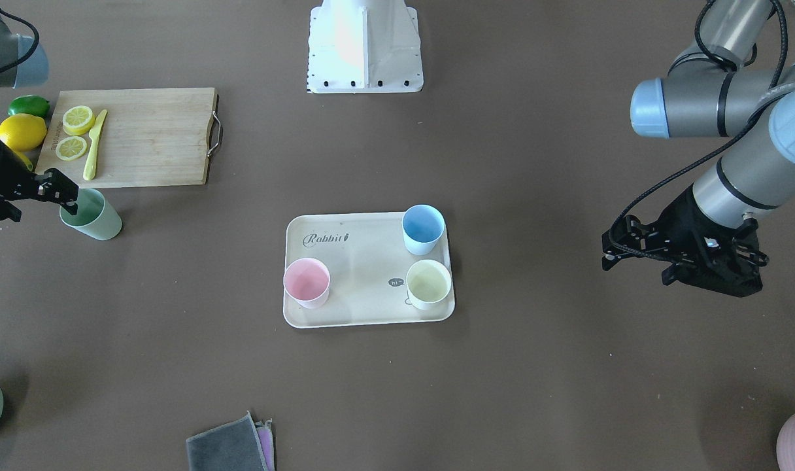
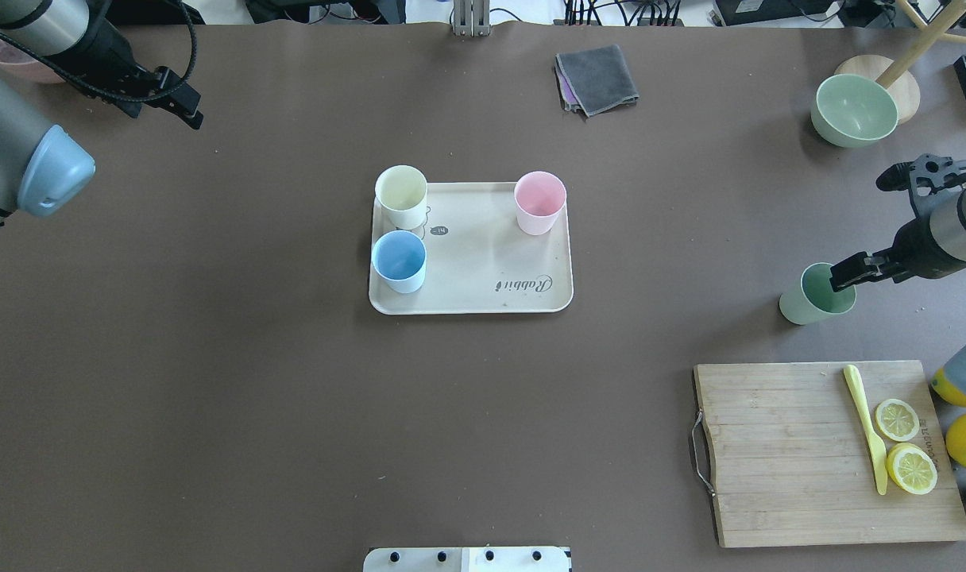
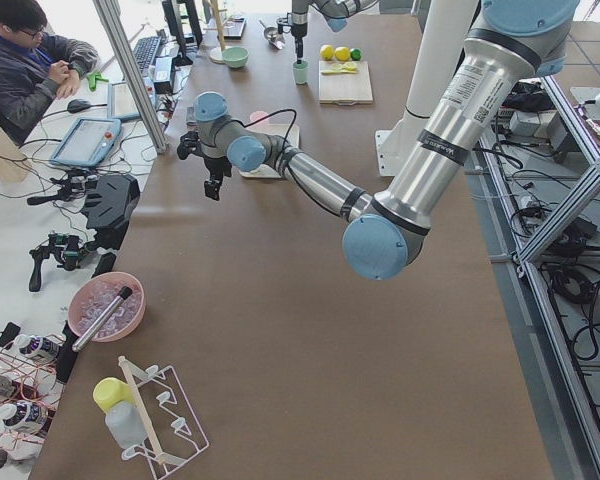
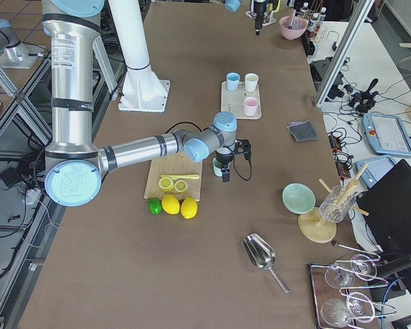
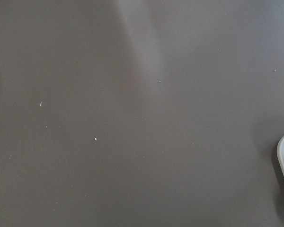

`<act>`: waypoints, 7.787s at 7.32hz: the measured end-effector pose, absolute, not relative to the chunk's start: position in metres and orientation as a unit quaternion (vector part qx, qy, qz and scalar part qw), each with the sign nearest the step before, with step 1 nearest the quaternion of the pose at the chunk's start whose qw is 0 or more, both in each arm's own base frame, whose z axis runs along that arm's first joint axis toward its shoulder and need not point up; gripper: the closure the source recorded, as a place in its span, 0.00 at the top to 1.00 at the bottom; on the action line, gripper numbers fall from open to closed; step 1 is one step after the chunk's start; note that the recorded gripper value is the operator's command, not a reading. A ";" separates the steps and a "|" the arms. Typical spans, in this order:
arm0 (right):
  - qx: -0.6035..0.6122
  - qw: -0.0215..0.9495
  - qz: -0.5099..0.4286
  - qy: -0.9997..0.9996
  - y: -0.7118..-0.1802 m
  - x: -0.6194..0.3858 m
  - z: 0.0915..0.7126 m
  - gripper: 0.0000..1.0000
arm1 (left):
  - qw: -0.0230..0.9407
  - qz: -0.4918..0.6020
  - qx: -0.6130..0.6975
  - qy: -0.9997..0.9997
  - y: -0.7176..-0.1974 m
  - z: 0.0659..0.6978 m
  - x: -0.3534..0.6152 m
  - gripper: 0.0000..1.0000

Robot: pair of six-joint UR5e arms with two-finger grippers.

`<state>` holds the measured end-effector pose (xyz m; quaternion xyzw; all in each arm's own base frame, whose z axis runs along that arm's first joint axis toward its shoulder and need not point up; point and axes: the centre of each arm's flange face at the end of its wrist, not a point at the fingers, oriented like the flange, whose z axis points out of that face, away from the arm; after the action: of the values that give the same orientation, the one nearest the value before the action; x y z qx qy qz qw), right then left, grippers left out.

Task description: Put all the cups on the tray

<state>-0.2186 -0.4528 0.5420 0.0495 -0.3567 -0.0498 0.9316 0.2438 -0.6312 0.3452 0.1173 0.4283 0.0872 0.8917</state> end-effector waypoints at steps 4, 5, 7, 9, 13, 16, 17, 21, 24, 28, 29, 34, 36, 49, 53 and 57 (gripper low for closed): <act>0.053 0.933 -0.066 -0.351 -0.448 -0.241 0.540 0.00 | 0.892 0.088 0.117 0.428 -0.631 0.346 0.245 0.98; 0.058 0.930 -0.060 -0.358 -0.452 -0.245 0.528 0.00 | 0.892 0.088 0.117 0.428 -0.630 0.346 0.246 0.98; 0.062 0.919 -0.010 -0.389 -0.469 -0.276 0.475 0.00 | 0.892 0.087 0.116 0.428 -0.629 0.346 0.248 0.98; 0.056 0.901 0.038 -0.429 -0.480 -0.337 0.398 0.00 | 0.892 0.087 0.116 0.429 -0.629 0.346 0.248 0.98; 0.038 0.895 0.097 -0.434 -0.472 -0.473 0.253 0.35 | 0.892 0.086 0.113 0.429 -0.629 0.349 0.251 0.98; 0.049 0.898 0.107 -0.423 -0.480 -0.506 0.236 1.00 | 0.893 0.086 0.110 0.428 -0.626 0.354 0.251 0.98; 0.055 0.897 0.108 -0.425 -0.483 -0.504 0.231 1.00 | 0.893 0.086 0.110 0.428 -0.626 0.355 0.251 0.98; 0.069 0.897 0.096 -0.426 -0.533 -0.409 0.255 1.00 | 0.896 0.080 0.104 0.425 -0.614 0.377 0.231 0.98; 0.099 0.924 0.039 -0.368 -0.538 -0.245 0.386 1.00 | 0.905 0.080 0.120 0.400 -0.579 0.438 0.136 0.98; 0.085 0.934 -0.041 -0.344 -0.486 0.005 0.546 1.00 | 0.919 0.126 0.123 0.353 -0.551 0.530 -0.049 0.98; 0.061 0.939 -0.058 -0.332 -0.468 0.051 0.573 1.00 | 0.920 0.141 0.115 0.348 -0.541 0.561 -0.081 0.98; -0.016 0.939 -0.063 -0.337 -0.434 0.102 0.663 1.00 | 0.923 0.116 0.055 0.362 -0.476 0.659 -0.101 0.98; 0.017 0.935 -0.073 -0.347 -0.439 0.099 0.687 1.00 | 0.924 0.112 0.052 0.363 -0.472 0.664 -0.101 0.98; 0.023 0.931 -0.074 -0.358 -0.450 0.082 0.687 1.00 | 0.893 0.020 0.033 0.448 -0.441 0.662 -0.087 0.98; 0.024 0.925 -0.072 -0.371 -0.449 0.080 0.686 1.00 | 0.894 0.018 0.031 0.448 -0.439 0.666 -0.087 0.98; 0.027 0.924 -0.073 -0.375 -0.450 0.078 0.683 1.00 | 0.905 0.024 0.038 0.423 -0.446 0.659 -0.091 0.98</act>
<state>0.0785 -0.4504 0.6825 0.0266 -0.3753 -0.0732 0.9236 -0.0907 -0.4459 0.6591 0.0382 0.4232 0.0241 0.9049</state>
